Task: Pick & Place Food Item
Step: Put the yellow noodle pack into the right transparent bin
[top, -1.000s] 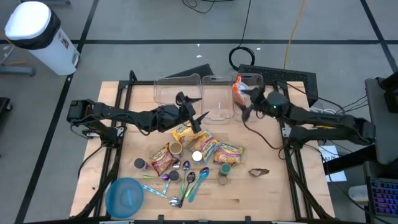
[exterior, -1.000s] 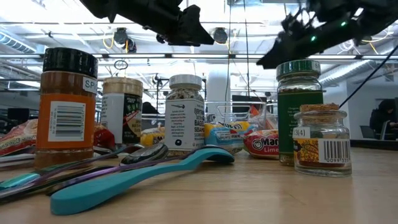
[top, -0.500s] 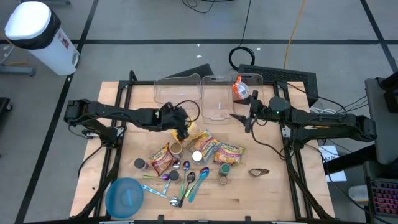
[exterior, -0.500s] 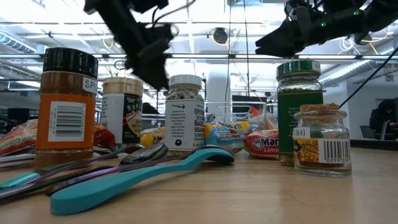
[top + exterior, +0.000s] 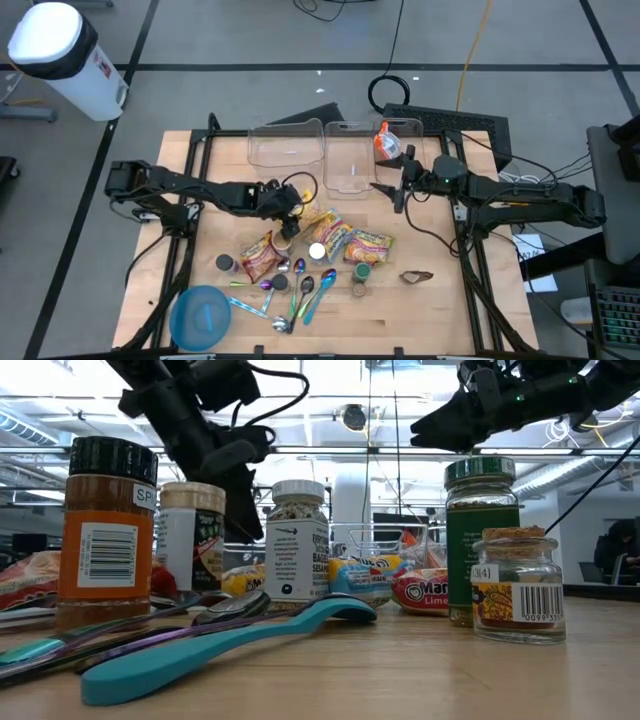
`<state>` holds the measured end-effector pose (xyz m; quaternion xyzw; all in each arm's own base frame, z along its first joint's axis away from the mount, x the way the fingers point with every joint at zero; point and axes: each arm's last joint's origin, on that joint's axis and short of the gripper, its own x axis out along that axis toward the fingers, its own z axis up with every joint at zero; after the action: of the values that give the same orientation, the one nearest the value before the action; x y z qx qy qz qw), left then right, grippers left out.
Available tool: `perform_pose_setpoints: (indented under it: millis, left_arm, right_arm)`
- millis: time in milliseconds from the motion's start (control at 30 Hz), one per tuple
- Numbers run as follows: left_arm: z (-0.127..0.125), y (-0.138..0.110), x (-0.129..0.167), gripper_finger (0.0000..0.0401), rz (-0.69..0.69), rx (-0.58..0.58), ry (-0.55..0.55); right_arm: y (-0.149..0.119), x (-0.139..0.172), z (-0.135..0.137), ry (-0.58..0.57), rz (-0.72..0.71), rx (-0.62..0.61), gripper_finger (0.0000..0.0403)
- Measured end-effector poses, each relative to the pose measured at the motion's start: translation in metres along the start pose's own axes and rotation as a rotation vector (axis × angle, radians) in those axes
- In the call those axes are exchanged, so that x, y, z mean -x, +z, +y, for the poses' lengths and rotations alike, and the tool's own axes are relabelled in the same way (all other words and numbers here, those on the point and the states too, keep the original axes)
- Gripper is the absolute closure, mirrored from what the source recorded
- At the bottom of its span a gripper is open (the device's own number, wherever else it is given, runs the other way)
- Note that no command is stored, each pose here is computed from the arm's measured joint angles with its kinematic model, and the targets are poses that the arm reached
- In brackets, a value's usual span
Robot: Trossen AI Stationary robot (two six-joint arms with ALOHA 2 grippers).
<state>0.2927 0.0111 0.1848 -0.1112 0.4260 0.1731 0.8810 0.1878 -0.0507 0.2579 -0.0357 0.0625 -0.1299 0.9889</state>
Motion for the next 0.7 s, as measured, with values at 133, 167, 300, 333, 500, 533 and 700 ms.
perform_pose_setpoints:
  millis: [133, 167, 300, 333, 500, 533, 700]
  left_arm:
    - [-0.0016, -0.0012, -0.0064, 0.0126, 0.003, -0.010, 0.001]
    - [-0.0018, -0.0008, -0.0073, 0.0125, -0.002, -0.020, 0.001]
    - [-0.0024, 0.0015, -0.0071, 0.0124, -0.032, -0.106, 0.003]
    - [-0.0022, 0.0018, -0.0060, 0.0125, -0.033, -0.117, 0.000]
    - [-0.0033, 0.0051, -0.0039, 0.0126, -0.049, -0.132, -0.004]
    - [-0.0032, 0.0050, -0.0039, 0.0125, -0.048, -0.133, -0.004]
    - [-0.0030, 0.0050, -0.0040, 0.0123, -0.047, -0.132, -0.003]
  right_arm:
    - [0.0000, 0.0000, 0.0000, 0.000, 0.000, 0.000, 0.0117]
    - [-0.0001, 0.0000, 0.0000, 0.000, 0.001, 0.000, 0.0117]
    - [-0.0001, 0.0000, 0.0000, 0.000, 0.001, 0.000, 0.0117]
    - [-0.0001, 0.0000, 0.0000, 0.000, 0.001, 0.000, 0.0117]
    - [-0.0002, -0.0001, 0.0000, 0.001, 0.001, -0.001, 0.0117]
    - [-0.0002, -0.0001, 0.0000, 0.001, 0.002, -0.001, 0.0117]
    - [-0.0004, -0.0001, 0.0000, 0.001, 0.004, -0.001, 0.0118]
